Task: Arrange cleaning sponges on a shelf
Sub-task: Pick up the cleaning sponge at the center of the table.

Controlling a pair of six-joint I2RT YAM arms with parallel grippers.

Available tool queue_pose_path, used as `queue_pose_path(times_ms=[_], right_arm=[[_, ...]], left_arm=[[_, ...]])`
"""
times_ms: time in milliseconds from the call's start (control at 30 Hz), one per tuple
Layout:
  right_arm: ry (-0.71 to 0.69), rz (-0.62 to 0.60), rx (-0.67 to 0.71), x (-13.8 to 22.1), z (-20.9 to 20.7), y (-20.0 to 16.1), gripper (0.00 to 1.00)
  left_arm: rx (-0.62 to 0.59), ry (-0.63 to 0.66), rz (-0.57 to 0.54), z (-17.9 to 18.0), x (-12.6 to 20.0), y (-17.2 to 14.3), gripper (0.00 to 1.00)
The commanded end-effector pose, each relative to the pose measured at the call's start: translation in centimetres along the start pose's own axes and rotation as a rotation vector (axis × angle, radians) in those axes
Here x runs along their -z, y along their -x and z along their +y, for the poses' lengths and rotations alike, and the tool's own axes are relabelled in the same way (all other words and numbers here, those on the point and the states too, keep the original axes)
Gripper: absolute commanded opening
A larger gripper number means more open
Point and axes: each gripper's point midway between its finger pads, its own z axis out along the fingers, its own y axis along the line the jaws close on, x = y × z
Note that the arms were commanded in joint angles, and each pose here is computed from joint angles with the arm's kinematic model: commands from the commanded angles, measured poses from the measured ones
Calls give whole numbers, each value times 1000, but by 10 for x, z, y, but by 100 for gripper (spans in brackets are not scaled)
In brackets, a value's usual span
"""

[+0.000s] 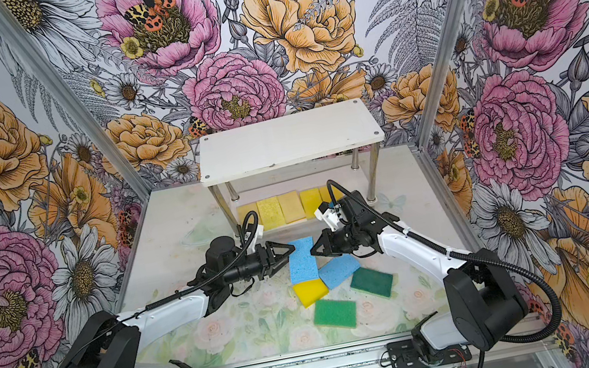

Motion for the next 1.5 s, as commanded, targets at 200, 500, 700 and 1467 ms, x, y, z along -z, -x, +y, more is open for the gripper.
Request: queue_pose_path(times_ms=[200,500,700,1467], right_arm=[[-40,-61,48,4,10,18,0],[34,9,108,-10,30,11,0],[20,11,100,-13,25,12,0],[-44,-70,16,3,13,24,11]], left_arm=[[-25,23,-30,5,9,17,84],[-11,-152,9,-26,-9,22,69],[10,-180,10,-21,-11,22,54],[-3,-147,22,-20,-13,16,8]])
